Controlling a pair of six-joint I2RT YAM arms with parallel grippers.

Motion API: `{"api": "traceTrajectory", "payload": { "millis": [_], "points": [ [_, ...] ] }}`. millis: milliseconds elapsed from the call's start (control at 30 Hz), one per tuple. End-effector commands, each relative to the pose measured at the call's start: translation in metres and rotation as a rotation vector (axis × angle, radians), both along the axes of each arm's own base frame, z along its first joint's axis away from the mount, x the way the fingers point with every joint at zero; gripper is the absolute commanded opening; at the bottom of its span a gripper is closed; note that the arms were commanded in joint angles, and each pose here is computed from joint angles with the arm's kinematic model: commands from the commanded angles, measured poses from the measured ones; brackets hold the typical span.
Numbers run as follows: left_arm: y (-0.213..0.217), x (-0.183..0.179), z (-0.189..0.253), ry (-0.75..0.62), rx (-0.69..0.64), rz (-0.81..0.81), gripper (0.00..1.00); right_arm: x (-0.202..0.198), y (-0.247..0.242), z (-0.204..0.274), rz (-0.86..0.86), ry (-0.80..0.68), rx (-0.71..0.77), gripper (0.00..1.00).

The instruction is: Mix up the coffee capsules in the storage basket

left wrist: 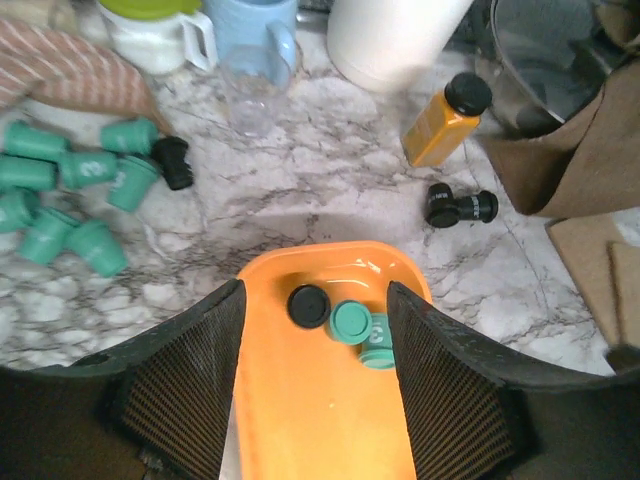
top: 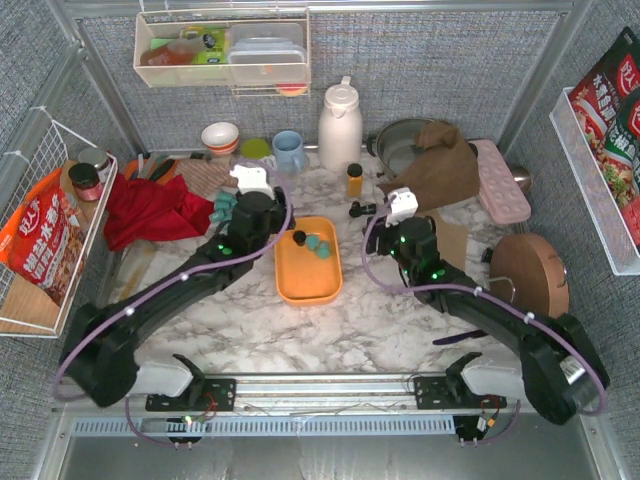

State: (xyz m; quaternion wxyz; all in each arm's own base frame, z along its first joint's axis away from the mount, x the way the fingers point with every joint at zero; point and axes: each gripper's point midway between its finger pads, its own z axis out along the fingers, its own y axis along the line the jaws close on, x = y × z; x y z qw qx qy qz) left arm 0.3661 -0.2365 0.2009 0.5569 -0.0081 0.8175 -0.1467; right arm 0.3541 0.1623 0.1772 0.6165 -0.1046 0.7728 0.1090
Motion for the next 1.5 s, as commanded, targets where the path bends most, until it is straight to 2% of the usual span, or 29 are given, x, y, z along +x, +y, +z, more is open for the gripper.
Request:
{"api": "traceTrajectory", "payload": {
  "millis": [0, 100, 267, 333, 533, 733, 933, 1133, 1467],
  "points": [
    [0.036, -0.024, 0.02, -0.018, 0.101, 0.021, 0.68, 0.017, -0.011, -0.03, -0.153, 0.173, 0.085, 0.6],
    [0.056, -0.041, 0.041, -0.071, 0.129, 0.017, 0.71, 0.039, -0.007, -0.047, -0.208, 0.257, 0.119, 0.5],
    [0.073, -0.064, 0.053, -0.149, 0.137, -0.026, 0.74, 0.078, 0.009, -0.068, -0.232, 0.359, 0.112, 0.47],
    [0.077, -0.068, 0.051, -0.167, 0.125, -0.028, 0.75, 0.093, 0.009, -0.075, -0.276, 0.375, 0.113, 0.47],
    [0.076, -0.075, 0.059, -0.21, 0.068, -0.041, 0.76, 0.116, -0.017, -0.099, -0.601, 0.466, 0.259, 0.53],
    [0.077, -0.079, 0.066, -0.216, 0.043, -0.05, 0.76, 0.119, -0.028, -0.122, -0.866, 0.565, 0.33, 0.56],
    [0.078, -0.083, 0.071, -0.227, 0.026, -0.056, 0.76, 0.122, -0.036, -0.138, -1.041, 0.572, 0.392, 0.57],
    [0.077, -0.084, 0.073, -0.233, 0.017, -0.06, 0.77, 0.147, -0.032, -0.139, -1.044, 0.499, 0.448, 0.57],
    [0.077, -0.085, 0.075, -0.236, 0.006, -0.061, 0.77, 0.142, -0.022, -0.125, -1.008, 0.527, 0.488, 0.57]
  ]
}}
